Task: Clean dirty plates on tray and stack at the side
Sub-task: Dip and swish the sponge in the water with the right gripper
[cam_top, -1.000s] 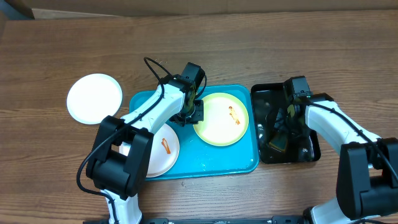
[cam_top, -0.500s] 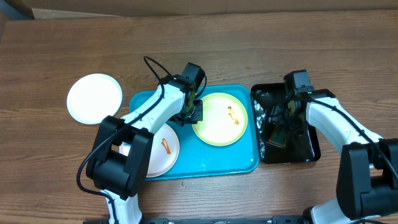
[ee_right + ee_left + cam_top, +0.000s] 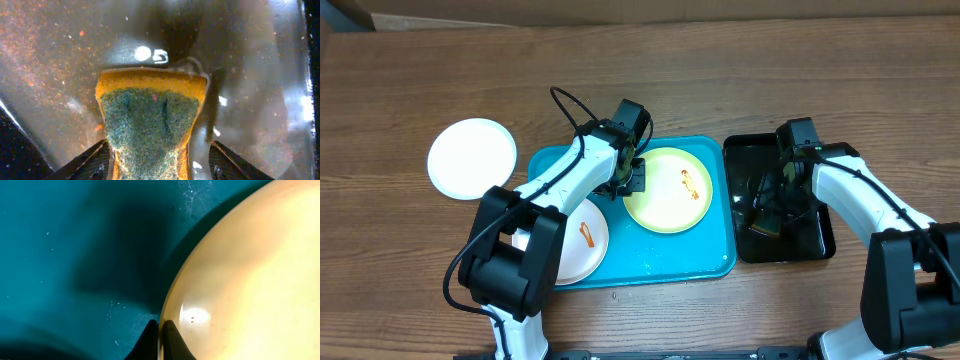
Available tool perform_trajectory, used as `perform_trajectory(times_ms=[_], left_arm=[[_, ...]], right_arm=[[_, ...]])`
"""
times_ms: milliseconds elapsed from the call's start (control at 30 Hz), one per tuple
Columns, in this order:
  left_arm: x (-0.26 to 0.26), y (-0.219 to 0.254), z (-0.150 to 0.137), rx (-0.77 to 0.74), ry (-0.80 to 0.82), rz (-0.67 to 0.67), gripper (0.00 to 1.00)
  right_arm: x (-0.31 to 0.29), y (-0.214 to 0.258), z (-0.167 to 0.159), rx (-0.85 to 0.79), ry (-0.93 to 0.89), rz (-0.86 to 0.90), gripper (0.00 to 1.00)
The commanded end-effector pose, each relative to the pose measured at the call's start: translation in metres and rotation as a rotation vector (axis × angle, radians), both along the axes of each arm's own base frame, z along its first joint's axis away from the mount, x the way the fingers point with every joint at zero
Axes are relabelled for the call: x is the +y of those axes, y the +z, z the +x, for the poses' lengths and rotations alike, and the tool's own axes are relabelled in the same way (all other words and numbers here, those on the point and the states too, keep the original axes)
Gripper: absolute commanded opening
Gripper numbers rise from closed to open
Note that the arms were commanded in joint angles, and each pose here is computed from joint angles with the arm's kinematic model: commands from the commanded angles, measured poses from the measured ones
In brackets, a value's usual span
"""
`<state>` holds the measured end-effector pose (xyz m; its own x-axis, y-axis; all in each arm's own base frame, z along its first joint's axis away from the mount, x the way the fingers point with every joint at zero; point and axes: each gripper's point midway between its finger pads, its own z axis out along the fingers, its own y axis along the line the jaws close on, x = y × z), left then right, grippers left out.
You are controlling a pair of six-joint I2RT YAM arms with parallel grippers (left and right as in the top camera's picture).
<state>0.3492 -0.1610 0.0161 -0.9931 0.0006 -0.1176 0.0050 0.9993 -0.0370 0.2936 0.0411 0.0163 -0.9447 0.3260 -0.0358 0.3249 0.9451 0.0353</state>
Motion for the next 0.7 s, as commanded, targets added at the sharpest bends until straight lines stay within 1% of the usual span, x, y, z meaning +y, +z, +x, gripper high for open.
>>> perform_trajectory(times_ms=[0, 33, 100, 133, 167, 267, 467, 633, 667], left_arm=[[0.006, -0.003, 0.002, -0.014, -0.028, 0.048, 0.07], [0.006, -0.003, 0.002, -0.014, -0.029, 0.048, 0.10], [0.006, -0.003, 0.002, -0.013, -0.030, 0.048, 0.22], [0.006, -0.003, 0.002, -0.012, -0.030, 0.049, 0.26], [0.006, -0.003, 0.002, -0.012, -0.030, 0.049, 0.27], [0.005, -0.003, 0.001, -0.009, -0.032, 0.042, 0.27], [0.006, -0.004, -0.007, 0.022, -0.036, 0.047, 0.27], [-0.004, -0.005, -0.016, 0.067, -0.088, -0.010, 0.16], [-0.004, -0.005, -0.016, 0.067, -0.088, -0.011, 0.11]], right_arm=[[0.002, 0.012, 0.011, -0.049, 0.001, 0.013, 0.64], [0.002, 0.012, 0.010, -0.045, 0.001, 0.012, 0.64], [0.002, 0.011, 0.007, -0.036, 0.002, 0.012, 0.64], [0.002, 0.010, 0.006, -0.031, 0.002, 0.011, 0.64], [0.002, 0.010, 0.005, -0.026, 0.002, 0.010, 0.64], [0.002, 0.008, 0.001, -0.014, 0.002, 0.012, 0.64], [0.017, 0.005, -0.009, 0.022, 0.006, 0.104, 0.62], [0.016, 0.004, -0.010, 0.024, 0.006, 0.097, 0.62], [0.016, 0.004, -0.010, 0.025, 0.006, 0.097, 0.61]])
